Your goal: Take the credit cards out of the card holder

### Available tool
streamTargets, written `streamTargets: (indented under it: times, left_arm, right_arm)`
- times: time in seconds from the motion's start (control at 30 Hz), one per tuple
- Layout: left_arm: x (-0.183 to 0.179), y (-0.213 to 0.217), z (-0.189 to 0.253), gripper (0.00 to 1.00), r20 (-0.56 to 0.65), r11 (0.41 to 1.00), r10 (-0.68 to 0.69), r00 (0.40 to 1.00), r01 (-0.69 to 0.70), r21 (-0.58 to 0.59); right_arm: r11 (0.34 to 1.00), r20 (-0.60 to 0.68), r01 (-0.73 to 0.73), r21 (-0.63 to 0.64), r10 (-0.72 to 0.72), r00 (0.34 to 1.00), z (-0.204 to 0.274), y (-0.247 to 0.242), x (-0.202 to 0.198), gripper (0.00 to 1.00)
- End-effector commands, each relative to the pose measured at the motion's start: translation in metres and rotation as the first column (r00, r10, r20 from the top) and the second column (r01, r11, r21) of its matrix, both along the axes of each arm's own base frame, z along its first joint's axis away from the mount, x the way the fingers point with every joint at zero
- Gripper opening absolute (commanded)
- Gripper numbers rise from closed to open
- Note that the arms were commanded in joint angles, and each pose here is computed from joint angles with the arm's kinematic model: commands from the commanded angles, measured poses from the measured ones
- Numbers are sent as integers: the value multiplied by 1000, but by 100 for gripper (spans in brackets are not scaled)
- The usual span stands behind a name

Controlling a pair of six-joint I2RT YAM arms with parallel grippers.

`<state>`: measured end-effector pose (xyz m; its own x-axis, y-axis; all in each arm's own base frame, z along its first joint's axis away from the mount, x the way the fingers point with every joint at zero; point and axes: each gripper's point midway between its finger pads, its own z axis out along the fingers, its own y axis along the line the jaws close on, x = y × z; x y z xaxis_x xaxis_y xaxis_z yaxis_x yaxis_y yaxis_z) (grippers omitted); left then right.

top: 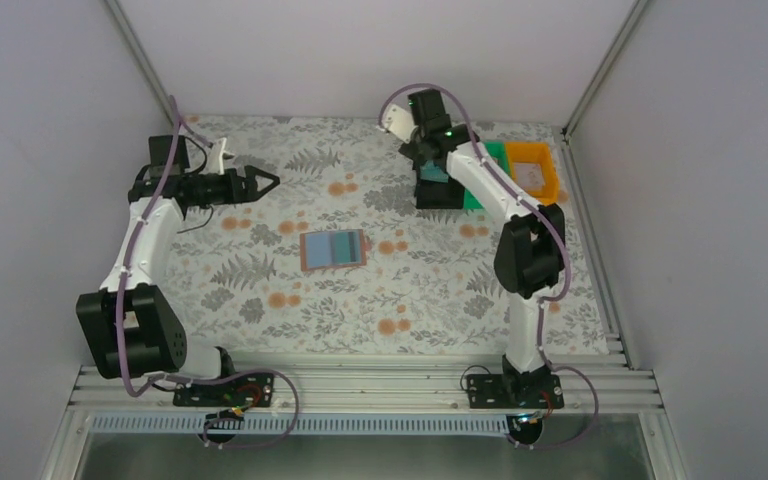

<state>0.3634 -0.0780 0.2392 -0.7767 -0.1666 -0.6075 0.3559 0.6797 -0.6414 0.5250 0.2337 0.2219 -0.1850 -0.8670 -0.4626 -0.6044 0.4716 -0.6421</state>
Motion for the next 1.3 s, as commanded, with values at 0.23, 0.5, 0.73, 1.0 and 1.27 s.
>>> streamTargets:
  times: [0.23, 0.5, 0.73, 1.0, 1.27]
  left_arm:
    - [13, 6, -21, 100, 29, 999, -16, 999, 15, 36]
    - [17, 6, -30, 100, 2, 999, -21, 1000, 21, 31]
    - [20, 4, -32, 100, -22, 999, -32, 999, 32, 4]
    - [18, 3, -32, 100, -18, 999, -37, 999, 37, 4]
    - [18, 3, -32, 100, -17, 999, -40, 999, 40, 0]
  right_arm:
    - [985, -122, 139, -104, -151, 981, -53, -93, 36, 4]
    - [978, -135, 128, -167, -152, 979, -88, -92, 48, 4]
    - [936, -88, 235, -262, -265, 960, -107, -104, 59, 4]
    - [921, -53, 219, -322, -249, 967, -125, -93, 67, 4]
    - [897, -41, 197, -395, -232, 972, -135, -91, 66, 37]
